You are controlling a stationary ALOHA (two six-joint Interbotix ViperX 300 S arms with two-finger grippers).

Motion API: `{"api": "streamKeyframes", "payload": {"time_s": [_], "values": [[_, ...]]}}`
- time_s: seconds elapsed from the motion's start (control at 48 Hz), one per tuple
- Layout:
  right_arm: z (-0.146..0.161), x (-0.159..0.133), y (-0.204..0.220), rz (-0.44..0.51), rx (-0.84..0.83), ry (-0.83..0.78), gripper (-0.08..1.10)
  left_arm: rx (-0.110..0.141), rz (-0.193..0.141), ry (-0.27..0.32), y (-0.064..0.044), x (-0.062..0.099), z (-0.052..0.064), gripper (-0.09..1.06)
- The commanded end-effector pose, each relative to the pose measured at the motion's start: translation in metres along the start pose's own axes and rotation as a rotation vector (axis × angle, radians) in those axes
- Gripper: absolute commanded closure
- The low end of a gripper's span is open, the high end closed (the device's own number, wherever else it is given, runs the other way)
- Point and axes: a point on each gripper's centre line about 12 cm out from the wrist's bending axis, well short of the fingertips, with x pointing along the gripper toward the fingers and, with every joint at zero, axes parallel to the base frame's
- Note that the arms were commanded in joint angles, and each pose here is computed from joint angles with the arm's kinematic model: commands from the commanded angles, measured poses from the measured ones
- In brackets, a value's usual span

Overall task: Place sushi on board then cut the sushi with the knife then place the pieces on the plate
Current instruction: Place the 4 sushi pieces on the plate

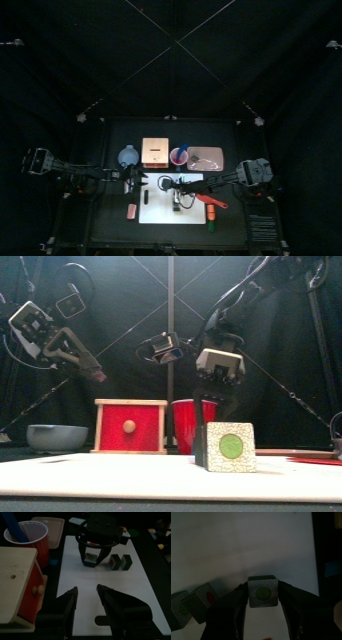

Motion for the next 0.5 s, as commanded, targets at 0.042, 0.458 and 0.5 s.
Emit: {"api": "streamKeyframes", "payload": {"time_s": [0.042,0.458,0.5], "values": [[0.005,-0.043,-0.02,-0.007,0.049,-0.053,0.32,-0.002,0.001,-0.015,0.0,0.001,0.005,0.2],[-0.06,-0.073,-0.097,-0.085,0.218,0.019,0.32,-0.004,0.001,-0.015,0.0,0.001,0.005,0.2],[-0.065,-0.074,-0.106,-0.094,0.242,0.016,0.32,-0.004,0.001,-0.015,0.0,0.001,0.005,0.2]]}}
